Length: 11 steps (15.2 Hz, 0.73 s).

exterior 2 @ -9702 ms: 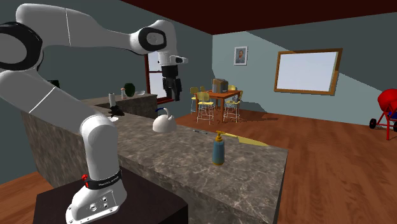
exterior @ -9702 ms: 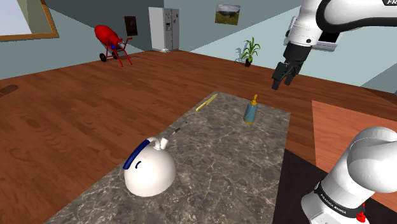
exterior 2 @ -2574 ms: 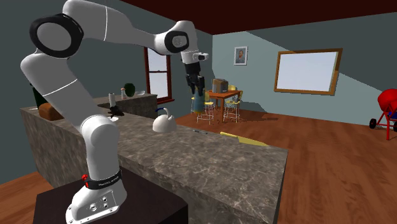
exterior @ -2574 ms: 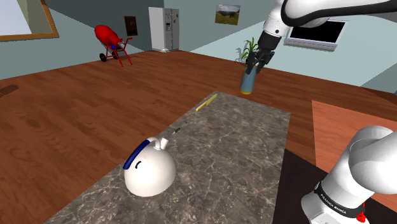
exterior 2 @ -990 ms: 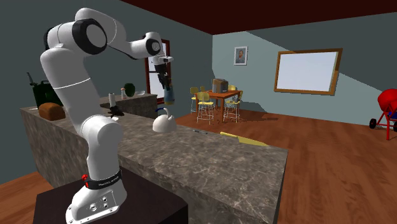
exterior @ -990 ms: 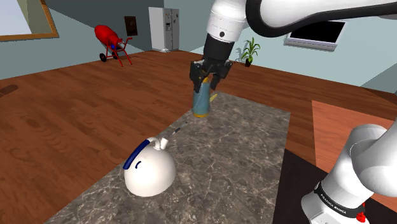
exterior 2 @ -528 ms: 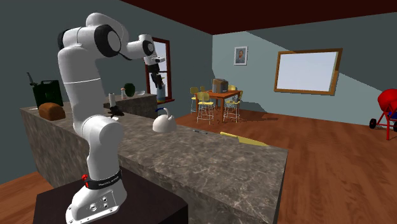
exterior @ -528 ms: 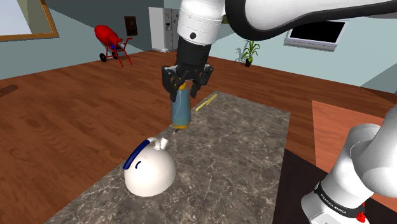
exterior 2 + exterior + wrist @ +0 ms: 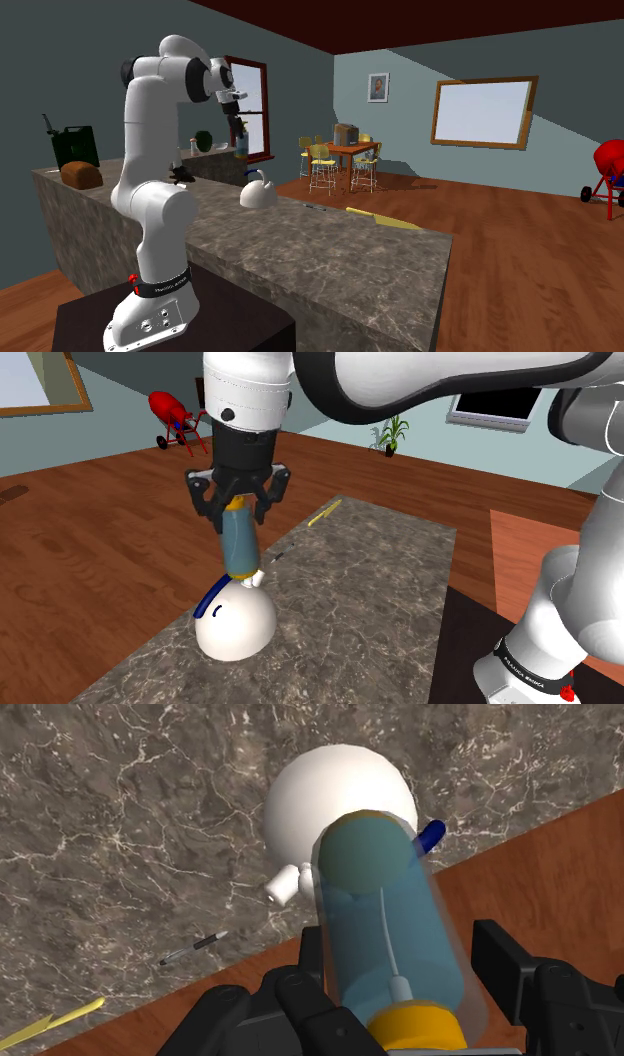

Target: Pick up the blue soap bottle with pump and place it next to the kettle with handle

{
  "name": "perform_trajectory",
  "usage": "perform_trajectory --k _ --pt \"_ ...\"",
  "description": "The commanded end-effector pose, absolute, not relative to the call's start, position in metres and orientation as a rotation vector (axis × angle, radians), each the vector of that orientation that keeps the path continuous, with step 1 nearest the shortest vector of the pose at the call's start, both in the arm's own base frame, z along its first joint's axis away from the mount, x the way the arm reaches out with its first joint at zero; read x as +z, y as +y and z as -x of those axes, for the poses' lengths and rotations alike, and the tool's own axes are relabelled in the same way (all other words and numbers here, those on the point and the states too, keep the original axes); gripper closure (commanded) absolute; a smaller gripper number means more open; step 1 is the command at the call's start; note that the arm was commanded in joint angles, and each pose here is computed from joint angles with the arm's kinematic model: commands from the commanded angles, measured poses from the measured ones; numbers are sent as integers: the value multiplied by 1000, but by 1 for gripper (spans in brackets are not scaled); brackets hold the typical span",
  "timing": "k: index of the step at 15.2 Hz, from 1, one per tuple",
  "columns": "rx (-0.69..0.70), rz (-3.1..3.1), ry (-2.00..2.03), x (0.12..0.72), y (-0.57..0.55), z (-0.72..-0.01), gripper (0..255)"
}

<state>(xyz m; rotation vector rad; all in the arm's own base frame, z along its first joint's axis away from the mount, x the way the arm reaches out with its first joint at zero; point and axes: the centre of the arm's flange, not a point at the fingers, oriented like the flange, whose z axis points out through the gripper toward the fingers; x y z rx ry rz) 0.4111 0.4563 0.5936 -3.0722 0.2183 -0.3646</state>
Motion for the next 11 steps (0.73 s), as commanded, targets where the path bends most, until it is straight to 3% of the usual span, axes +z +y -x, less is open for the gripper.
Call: perform_trajectory --k 1,11 --pt "-365 3071 223 595 485 -412 255" --pt "-365 3071 223 579 580 -408 255"
